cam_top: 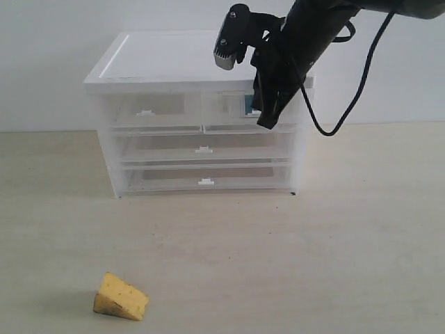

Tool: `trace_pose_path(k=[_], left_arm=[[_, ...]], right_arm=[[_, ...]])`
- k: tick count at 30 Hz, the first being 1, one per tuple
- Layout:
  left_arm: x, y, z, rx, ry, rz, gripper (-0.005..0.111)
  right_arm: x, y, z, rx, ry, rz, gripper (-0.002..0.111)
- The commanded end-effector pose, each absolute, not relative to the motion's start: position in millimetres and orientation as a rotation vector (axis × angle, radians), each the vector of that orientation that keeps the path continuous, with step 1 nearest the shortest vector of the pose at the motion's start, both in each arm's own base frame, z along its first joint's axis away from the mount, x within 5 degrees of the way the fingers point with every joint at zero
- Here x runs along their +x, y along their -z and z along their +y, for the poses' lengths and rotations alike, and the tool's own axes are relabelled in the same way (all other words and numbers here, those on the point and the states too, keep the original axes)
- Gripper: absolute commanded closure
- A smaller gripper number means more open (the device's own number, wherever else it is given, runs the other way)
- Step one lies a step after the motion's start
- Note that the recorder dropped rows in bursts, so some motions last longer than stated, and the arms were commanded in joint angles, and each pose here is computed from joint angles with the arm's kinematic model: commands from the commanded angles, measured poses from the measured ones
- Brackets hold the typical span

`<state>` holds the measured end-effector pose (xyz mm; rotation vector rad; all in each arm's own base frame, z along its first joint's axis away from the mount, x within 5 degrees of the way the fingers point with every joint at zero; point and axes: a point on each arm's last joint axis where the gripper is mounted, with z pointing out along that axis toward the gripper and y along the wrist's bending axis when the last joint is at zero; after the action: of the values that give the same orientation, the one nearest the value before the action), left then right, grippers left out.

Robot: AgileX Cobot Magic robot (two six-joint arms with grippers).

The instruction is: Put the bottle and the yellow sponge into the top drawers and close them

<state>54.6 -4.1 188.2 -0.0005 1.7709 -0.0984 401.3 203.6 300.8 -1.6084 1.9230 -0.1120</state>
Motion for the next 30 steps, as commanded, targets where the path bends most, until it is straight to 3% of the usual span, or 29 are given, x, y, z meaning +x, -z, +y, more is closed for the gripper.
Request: trace_pose_path(k=[1, 16, 24, 30], left_arm=[[55, -187, -4, 0.001, 0.089, 1.769, 0.102], [55, -187, -4, 0.001, 0.089, 1.769, 0.102], [55, -187, -4, 0.001, 0.089, 1.769, 0.102], [55, -187, -4, 0.001, 0.089, 1.769, 0.102]], right_arm=[[413, -302, 199, -1.535, 0.202, 1.890, 0.108], [377, -307, 186, -1.257, -0.038, 2.436, 0.108], [376, -309, 169, -0.928, 0.101, 2.633, 0.108], [373, -335, 144, -0.591, 0.112, 2.651, 0.108]])
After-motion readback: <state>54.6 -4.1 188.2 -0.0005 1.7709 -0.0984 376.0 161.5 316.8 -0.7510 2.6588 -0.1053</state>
